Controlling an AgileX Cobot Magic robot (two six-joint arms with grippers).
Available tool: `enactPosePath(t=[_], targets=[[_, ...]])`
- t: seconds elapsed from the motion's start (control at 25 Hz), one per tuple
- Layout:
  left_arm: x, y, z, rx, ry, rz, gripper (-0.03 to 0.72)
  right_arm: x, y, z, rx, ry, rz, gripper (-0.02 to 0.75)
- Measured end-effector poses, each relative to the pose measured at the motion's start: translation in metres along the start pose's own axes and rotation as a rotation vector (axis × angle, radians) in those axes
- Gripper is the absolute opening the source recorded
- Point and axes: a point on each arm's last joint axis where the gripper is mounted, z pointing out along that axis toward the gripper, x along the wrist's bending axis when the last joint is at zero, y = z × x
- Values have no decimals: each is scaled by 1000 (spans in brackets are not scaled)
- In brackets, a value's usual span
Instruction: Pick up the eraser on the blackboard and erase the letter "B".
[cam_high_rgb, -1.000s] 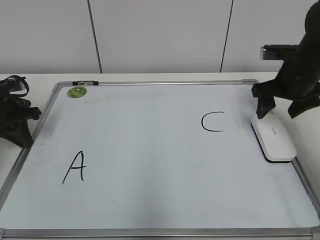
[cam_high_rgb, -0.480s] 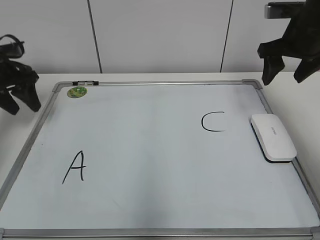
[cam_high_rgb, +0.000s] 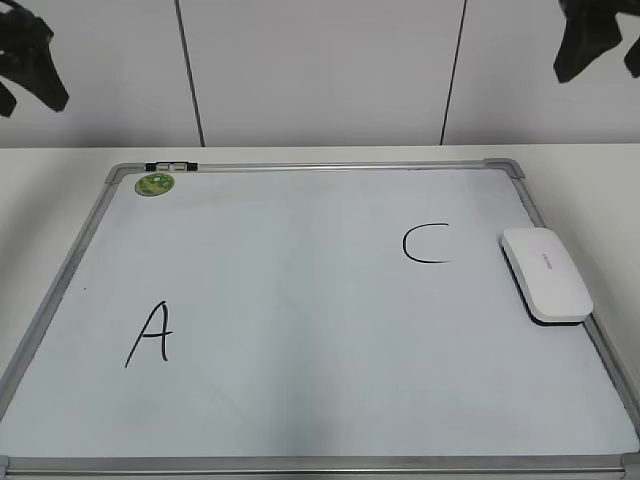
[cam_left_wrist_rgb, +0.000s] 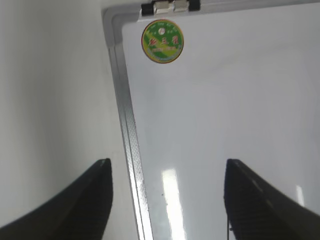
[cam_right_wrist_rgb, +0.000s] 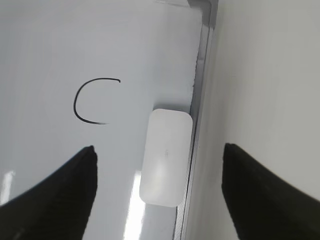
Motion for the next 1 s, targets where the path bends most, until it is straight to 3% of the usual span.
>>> enactPosePath(t=[0.2,0.4,0.64,0.76,1.0], targets=[[-40,-8,-58,-106,34,106,505,5,-14,-66,-143,8,-16,594],[-74,-25,-108,-212,49,135,505,9,-35,-121,-264,4,-31,594],[-110,-57,-154,-297,30,205,487,13,-65,-157,-336,-8,-81,594],[-114,-77,-166,-302,33,207,485,14,-85,-161,-330,-9,-91,593],[-104,-126,-171,-252,49,180,484,19,-118,-156,-289,15,-106,592]])
